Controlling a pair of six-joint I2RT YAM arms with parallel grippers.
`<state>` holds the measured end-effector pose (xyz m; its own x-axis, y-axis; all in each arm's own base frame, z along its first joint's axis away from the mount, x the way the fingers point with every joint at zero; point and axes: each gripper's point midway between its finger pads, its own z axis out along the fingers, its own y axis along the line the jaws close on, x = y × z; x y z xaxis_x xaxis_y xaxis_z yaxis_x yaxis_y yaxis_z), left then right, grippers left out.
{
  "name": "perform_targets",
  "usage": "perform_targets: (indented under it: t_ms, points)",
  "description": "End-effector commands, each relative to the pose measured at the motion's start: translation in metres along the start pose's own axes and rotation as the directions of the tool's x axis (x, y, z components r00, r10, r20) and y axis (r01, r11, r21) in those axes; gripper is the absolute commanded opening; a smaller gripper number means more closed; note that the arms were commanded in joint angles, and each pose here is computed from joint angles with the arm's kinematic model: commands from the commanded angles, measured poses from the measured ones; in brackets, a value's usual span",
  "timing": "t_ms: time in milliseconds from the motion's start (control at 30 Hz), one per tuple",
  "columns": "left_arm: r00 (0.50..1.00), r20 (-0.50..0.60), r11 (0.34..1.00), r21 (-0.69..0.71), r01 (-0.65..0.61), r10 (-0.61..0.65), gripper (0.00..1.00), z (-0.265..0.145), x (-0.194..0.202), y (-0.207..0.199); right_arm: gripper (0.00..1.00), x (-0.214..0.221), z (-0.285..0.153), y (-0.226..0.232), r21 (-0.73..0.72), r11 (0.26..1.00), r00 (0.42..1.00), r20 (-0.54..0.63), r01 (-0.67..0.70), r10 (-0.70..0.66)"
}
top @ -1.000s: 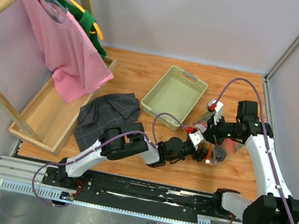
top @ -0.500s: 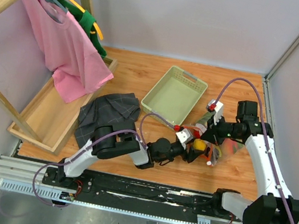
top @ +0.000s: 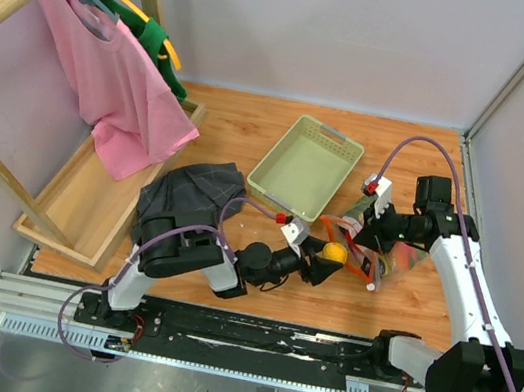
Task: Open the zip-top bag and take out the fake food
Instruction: Pick up the fake fruit from the zipper food storage bag, then place the fake fruit in the bin.
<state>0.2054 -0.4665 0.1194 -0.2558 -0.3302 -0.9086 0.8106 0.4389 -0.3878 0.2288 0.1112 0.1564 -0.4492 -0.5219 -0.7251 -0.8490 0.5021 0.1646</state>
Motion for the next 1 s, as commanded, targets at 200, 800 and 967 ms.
perform_targets:
  t_ms: [200,800,967]
  points:
    - [0.975,0.07,0.966,0.168,0.197,-0.211,0.0,-0.033,-0.065,-0.044,0.04,0.003,0.003,0.0,0.012,1.0,1.0,-0.019,0.001,0.0]
    - [0.94,-0.133,0.949,-0.089,0.303,-0.313,0.0,-0.038,-0.091,0.025,0.06,0.006,0.004,-0.002,0.019,1.0,1.0,-0.027,-0.004,0.004]
    - [0.962,-0.162,0.949,-0.261,0.174,-0.221,0.0,-0.028,-0.104,0.06,0.06,0.005,0.003,-0.002,0.021,1.0,1.0,-0.026,-0.002,0.002]
